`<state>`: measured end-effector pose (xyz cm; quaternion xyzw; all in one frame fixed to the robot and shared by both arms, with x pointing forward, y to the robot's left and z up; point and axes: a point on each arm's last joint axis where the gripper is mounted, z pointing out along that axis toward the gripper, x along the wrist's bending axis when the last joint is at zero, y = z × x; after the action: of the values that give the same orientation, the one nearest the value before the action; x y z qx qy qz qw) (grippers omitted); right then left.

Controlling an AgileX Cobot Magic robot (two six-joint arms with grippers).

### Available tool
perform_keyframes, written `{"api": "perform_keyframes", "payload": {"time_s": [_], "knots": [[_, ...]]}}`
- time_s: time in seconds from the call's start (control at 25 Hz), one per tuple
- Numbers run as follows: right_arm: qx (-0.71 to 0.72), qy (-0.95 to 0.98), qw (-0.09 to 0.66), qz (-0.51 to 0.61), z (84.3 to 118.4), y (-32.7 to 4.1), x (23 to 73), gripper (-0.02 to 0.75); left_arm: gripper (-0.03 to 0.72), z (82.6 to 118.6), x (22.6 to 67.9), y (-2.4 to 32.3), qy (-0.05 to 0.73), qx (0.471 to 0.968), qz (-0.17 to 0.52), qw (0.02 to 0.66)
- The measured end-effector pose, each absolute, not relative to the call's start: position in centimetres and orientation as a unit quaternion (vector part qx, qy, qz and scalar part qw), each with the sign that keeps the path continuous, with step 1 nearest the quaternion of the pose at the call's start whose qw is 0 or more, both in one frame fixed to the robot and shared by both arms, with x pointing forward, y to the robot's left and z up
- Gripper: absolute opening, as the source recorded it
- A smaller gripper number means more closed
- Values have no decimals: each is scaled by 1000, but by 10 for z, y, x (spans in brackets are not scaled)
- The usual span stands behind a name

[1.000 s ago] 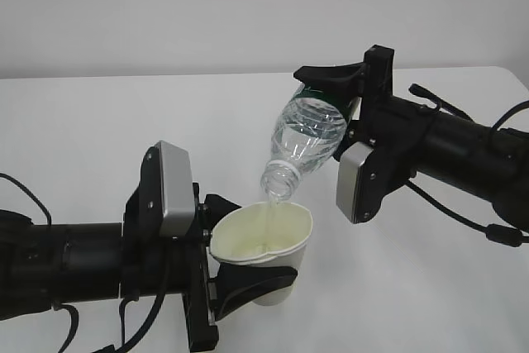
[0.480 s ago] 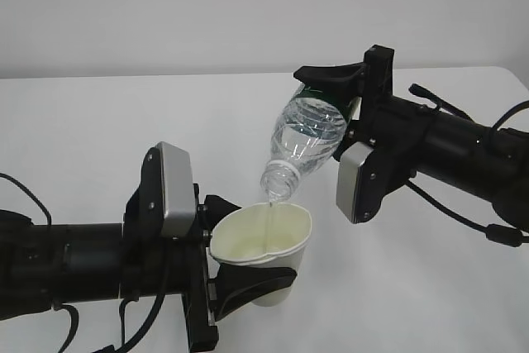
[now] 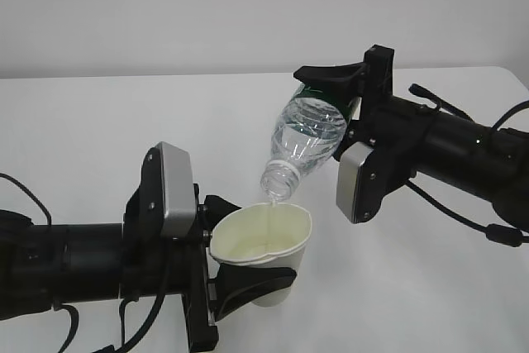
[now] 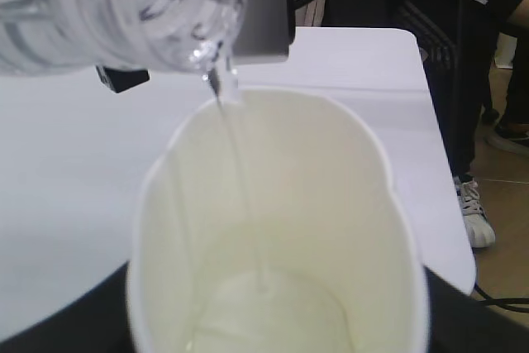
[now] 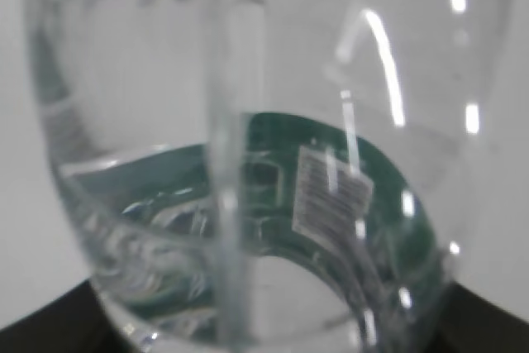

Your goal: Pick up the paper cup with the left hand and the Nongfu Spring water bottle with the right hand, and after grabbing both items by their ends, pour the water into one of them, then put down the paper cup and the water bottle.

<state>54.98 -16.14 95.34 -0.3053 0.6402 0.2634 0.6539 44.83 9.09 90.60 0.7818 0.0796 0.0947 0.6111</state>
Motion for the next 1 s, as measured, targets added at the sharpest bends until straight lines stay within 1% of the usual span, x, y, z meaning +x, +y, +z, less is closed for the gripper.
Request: {"api": "perform_keyframes", "payload": {"time_s": [1.0], "knots": [[-312,637,657,257,953,-161,550,459,419,906,448,91,80,783,95,609]]}}
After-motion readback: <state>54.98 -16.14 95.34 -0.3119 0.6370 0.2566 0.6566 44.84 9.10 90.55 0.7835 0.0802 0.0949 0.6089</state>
